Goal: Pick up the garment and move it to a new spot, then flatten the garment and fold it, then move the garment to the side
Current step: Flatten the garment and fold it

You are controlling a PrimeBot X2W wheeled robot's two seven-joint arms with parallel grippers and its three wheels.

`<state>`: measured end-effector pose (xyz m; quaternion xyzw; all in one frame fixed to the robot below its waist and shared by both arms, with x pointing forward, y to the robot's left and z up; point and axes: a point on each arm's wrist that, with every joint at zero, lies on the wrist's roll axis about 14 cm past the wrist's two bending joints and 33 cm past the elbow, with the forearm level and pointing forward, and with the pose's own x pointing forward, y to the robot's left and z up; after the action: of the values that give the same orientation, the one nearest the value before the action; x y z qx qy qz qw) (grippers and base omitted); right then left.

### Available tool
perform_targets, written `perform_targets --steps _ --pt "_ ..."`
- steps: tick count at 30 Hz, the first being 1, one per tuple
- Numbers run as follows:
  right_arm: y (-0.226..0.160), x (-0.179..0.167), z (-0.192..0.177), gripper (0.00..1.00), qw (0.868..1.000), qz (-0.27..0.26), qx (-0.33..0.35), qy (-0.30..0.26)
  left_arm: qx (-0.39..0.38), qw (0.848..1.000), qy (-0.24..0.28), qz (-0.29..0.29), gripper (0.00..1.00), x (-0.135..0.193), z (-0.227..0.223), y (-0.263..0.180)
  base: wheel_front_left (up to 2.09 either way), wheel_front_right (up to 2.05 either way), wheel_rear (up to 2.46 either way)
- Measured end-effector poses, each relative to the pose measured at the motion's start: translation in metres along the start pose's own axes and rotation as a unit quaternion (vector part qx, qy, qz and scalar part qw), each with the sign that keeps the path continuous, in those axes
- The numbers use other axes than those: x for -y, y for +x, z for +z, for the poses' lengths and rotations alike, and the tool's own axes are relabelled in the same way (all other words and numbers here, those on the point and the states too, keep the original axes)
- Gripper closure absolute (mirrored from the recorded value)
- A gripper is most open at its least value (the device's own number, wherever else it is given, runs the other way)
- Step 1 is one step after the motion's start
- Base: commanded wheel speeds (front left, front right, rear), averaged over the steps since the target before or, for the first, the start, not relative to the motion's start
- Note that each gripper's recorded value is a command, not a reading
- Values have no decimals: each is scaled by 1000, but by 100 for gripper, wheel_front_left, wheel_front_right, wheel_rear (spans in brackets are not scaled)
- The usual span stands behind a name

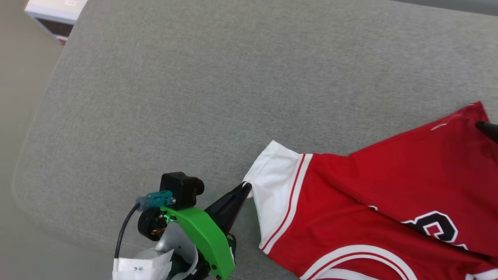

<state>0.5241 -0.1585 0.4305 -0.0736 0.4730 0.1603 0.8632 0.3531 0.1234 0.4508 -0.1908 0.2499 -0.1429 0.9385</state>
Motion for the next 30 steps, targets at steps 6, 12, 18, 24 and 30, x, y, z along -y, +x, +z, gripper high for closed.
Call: perform_targets --steps 6,12,18,24,30 --pt "37 -6 -4 0 999 7 -34 -13 -12 1000 -15 22 100 -12 -11 -1 0 0 0" --pt "60 -11 -3 0 998 14 -49 -29 -18 999 -24 36 100 -19 -18 0 0 0 0" --pt "72 -15 -10 98 996 20 -74 -47 -21 998 -26 52 100 -29 -21 -1 0 0 0" --pt "73 -19 -6 100 997 27 -58 -49 -18 998 -24 56 100 -31 -20 -2 0 0 0" --pt "64 -23 6 100 998 34 -13 -43 -3 998 -18 56 100 -31 -13 -5 0 0 0"
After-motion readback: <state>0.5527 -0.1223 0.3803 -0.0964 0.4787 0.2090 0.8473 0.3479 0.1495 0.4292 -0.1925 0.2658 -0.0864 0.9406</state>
